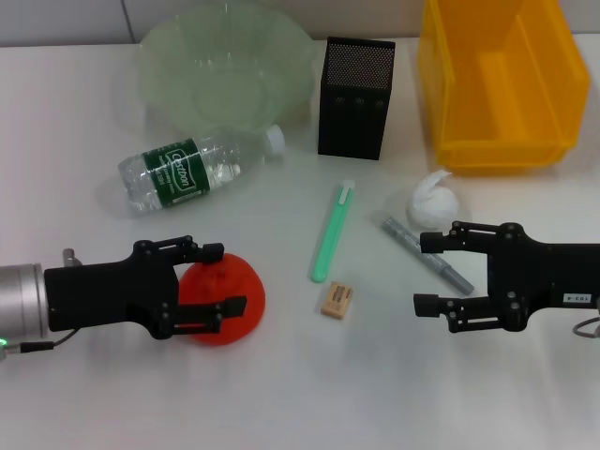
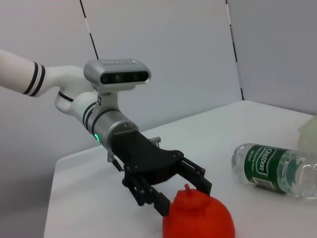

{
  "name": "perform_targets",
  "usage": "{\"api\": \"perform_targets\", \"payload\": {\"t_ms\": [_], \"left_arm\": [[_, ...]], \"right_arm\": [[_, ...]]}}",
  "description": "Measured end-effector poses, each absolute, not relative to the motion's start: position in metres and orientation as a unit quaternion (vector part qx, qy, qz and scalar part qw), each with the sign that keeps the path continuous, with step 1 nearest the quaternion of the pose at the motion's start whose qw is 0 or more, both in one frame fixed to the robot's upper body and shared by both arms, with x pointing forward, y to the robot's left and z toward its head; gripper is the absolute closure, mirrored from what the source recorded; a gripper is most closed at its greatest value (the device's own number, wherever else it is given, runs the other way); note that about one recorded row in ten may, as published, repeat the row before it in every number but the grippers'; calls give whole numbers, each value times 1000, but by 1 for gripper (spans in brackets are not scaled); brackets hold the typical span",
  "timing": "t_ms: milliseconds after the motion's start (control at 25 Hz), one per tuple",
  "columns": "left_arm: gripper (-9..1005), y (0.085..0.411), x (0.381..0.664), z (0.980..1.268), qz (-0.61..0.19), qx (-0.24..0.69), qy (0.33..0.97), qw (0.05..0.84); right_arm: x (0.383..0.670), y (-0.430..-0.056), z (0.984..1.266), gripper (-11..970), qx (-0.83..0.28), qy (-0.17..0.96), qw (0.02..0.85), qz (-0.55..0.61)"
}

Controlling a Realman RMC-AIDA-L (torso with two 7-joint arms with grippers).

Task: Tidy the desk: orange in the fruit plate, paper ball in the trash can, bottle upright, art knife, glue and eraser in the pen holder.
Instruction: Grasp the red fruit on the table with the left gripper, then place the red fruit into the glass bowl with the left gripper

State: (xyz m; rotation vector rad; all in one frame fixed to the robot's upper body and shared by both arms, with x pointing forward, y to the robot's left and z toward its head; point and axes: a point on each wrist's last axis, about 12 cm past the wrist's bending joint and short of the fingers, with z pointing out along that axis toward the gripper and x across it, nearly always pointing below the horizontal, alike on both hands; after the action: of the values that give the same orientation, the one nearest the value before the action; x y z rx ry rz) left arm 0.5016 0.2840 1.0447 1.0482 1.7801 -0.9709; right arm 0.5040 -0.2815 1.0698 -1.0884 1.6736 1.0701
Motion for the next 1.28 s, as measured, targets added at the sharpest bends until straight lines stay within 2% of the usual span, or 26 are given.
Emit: {"api": "perform_targets", "payload": {"t_ms": [320, 720, 960, 1120, 1280], "left_arm": [[228, 278, 504, 1039, -372, 416, 718, 415], [466, 279, 506, 1040, -364, 420, 717, 421], [678, 276, 507, 1040, -366, 423, 714, 421], [753, 274, 509, 1045, -376, 417, 706, 432], [809, 268, 515, 1066, -419, 387, 664, 483]], "right_arm": [[505, -281, 1070, 128, -439, 668, 423, 428], [506, -281, 1071, 128, -441, 667, 422, 428], [506, -281, 1071, 127, -441, 667, 422, 428], [506, -281, 1071, 127, -439, 667, 423, 427], [506, -280, 1071, 127, -439, 668, 424, 427]]}}
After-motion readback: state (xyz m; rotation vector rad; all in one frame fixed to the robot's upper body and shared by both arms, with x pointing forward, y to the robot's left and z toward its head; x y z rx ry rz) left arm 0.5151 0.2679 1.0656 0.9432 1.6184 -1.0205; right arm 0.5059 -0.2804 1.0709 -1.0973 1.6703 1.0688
